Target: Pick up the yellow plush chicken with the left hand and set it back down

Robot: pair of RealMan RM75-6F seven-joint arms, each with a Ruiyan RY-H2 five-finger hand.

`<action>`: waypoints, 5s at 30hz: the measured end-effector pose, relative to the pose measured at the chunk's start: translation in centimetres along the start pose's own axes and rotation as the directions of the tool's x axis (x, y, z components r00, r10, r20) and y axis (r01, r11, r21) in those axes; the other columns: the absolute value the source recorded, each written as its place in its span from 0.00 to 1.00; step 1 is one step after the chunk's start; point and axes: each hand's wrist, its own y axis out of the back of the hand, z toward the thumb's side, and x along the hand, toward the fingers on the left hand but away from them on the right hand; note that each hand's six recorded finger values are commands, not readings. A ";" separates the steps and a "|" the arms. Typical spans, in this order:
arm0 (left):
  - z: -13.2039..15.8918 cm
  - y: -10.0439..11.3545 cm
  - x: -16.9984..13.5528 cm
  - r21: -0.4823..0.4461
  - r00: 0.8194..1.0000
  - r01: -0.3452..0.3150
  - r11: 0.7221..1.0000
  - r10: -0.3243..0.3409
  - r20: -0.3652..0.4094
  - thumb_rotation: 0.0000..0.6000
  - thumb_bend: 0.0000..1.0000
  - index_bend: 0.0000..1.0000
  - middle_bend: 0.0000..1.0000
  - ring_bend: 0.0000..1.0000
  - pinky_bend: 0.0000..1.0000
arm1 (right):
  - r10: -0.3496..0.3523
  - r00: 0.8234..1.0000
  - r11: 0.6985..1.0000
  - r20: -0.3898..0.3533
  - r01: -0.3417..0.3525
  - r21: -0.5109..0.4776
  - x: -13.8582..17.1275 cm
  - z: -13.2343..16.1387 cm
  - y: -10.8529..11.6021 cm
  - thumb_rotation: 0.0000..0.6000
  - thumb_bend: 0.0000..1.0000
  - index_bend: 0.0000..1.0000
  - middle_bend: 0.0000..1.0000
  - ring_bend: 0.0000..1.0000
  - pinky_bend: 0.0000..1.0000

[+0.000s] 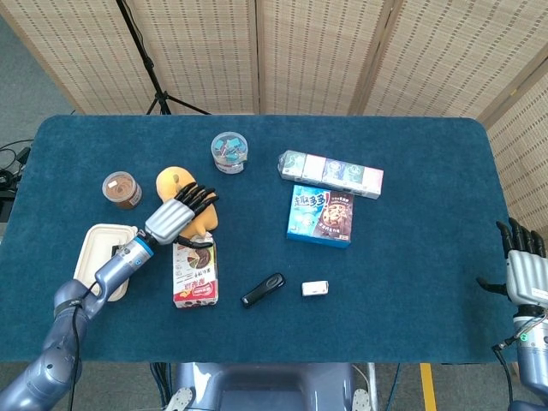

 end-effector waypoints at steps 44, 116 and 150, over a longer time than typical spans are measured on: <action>3.2 0.6 -1.4 -0.023 0.984 -0.062 0.998 0.065 0.165 0.00 0.00 0.00 0.00 0.00 0.00 | 0.001 1.000 1.000 -0.002 -0.001 -0.004 0.0 0.0 0.1 1.00 0.00 0.00 0.00 0.00 0.00; -8.4 9.6 -3.4 0.004 0.978 -0.147 0.989 0.146 -0.152 0.23 0.00 0.00 0.00 0.00 0.00 | 0.008 0.999 1.000 -0.033 -0.008 -0.009 0.5 1.0 0.0 1.00 0.00 0.00 0.00 0.00 0.00; -3.0 7.3 -27.8 -0.007 0.828 -0.214 0.977 0.178 -0.532 0.92 0.00 0.00 0.00 0.00 0.00 | -0.060 0.989 0.997 -0.138 0.053 -0.057 3.9 3.4 4.6 1.00 0.00 0.00 0.00 0.00 0.00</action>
